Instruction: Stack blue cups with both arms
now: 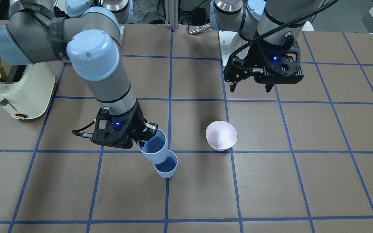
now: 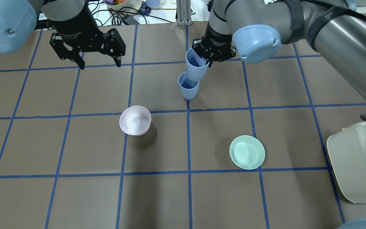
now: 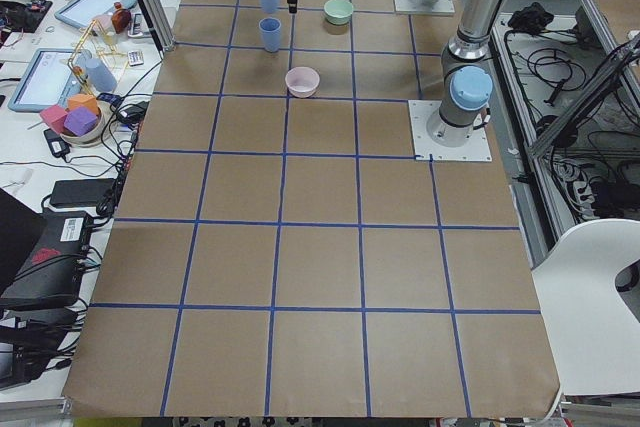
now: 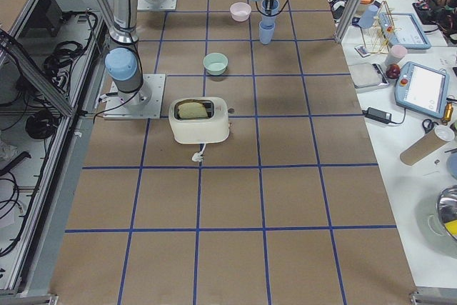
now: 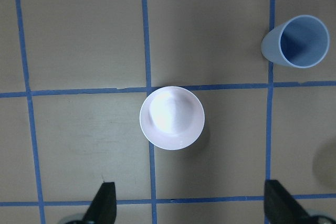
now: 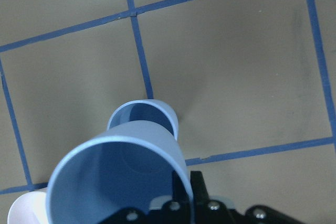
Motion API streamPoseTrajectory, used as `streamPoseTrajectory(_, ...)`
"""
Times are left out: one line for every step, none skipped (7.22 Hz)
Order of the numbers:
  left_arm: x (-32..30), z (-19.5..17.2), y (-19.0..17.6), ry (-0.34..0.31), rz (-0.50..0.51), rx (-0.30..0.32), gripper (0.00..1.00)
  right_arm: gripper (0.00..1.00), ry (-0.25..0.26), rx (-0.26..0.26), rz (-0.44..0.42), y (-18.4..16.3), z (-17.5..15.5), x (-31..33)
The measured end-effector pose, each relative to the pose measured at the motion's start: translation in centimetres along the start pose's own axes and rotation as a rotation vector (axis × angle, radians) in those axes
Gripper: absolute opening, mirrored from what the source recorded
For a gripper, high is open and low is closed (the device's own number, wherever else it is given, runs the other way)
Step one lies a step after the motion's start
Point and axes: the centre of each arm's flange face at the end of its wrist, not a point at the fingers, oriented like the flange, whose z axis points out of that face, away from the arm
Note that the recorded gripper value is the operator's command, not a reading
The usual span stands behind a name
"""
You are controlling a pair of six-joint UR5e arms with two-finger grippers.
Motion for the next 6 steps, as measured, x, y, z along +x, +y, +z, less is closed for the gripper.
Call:
streamPoseTrajectory(-0.7, -0.1, -0.2, -0.003, -0.011, 0.002, 1.0, 0.0, 0.005, -0.004, -0.002, 0.6, 0.7, -1.4)
streamPoseTrajectory(-1.2, -0.2, -0.4, -0.004, -0.02, 0.006, 1.0, 0.0, 0.018, -0.003, -0.007, 0.6, 1.3, -1.8)
streamPoseTrajectory(-1.6, -0.4, -0.4, -0.006, -0.026, 0.01, 1.0, 0.0, 0.033, 0.001, -0.008, 0.3, 1.9, -1.7)
streamPoseTrajectory(-1.7, -0.7, -0.3, -0.006, -0.03, 0.015, 1.0, 0.0, 0.039, 0.005, -0.004, -0.1, 2.6, -1.8)
streamPoseTrajectory(-1.7, -0.7, -0.3, -0.004, -0.035, 0.019, 1.0, 0.0, 0.043, 0.007, 0.0, -0.4, 3.3, -1.8)
streamPoseTrajectory(-1.9, -0.7, -0.4, -0.004, -0.041, 0.022, 1.0, 0.11, 0.047, -0.001, 0.0, -0.5, 4.1, -1.7)
